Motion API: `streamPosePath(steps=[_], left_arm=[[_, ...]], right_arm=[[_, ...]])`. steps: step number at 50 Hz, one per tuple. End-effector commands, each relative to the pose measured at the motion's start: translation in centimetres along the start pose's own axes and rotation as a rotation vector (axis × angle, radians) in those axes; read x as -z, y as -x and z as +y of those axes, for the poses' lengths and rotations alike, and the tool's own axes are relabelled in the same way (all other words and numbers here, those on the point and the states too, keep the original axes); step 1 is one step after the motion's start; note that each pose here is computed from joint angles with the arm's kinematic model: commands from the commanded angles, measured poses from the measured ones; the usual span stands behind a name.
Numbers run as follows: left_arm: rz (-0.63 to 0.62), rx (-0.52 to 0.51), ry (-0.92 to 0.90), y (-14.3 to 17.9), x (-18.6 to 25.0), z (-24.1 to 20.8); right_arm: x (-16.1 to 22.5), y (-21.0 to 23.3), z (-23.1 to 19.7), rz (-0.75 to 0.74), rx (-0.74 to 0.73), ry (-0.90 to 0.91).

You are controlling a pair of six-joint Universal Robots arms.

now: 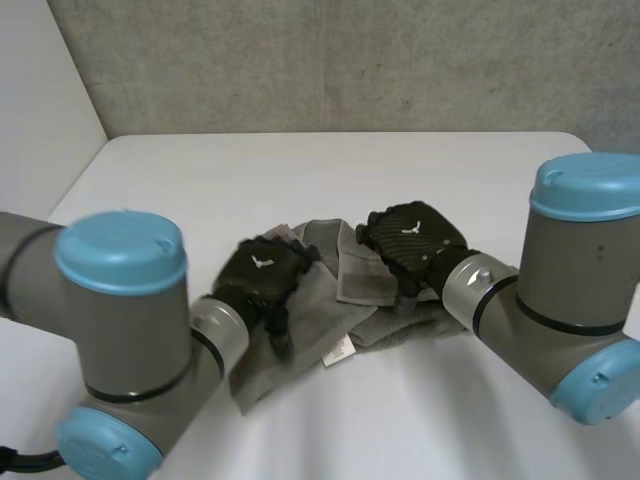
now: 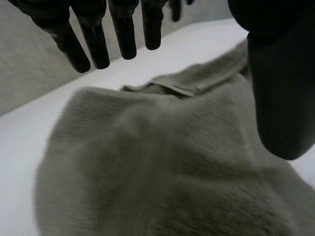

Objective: Fold the towel.

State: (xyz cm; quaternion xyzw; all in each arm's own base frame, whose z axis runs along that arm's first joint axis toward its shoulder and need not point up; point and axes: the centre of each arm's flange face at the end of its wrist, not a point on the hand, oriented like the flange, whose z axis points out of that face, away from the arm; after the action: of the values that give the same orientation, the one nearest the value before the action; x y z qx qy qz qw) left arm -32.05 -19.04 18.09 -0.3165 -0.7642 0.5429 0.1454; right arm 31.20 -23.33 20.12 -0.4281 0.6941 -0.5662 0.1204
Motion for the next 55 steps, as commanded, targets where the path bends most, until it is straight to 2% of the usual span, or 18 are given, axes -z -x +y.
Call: streamPosePath(steps=[1,13,24,30,39,48,55], left_arm=[[0.006,-0.022,0.048,-1.7,-1.3,1.8],[-0.073,-0.045,0.057,-2.5,-3.2,3.3],[-0.137,-0.062,0.005,-2.1,-5.2,2.7],[-0.196,-0.090,0.018,-0.7,-5.7,2.8],[-0.311,-0.049,0.043,3.7,-5.4,2.6],[-0.367,-0.016,-0.005,6.1,-4.2,1.0],[-0.394,0.002,-0.056,7.1,-2.8,-0.8]], right_arm=[[-2.3,0.8,2.5,-0.041,-0.012,0.056],[-5.6,0.5,4.9,0.005,0.019,0.076],[-6.0,-0.3,4.6,0.068,0.046,0.055],[-6.0,-0.6,4.7,0.075,0.042,0.056],[-6.3,-2.5,5.2,0.115,0.030,0.063],[-6.6,-4.1,5.6,0.149,0.020,0.062],[-5.2,-5.1,2.8,0.177,0.023,0.000]])
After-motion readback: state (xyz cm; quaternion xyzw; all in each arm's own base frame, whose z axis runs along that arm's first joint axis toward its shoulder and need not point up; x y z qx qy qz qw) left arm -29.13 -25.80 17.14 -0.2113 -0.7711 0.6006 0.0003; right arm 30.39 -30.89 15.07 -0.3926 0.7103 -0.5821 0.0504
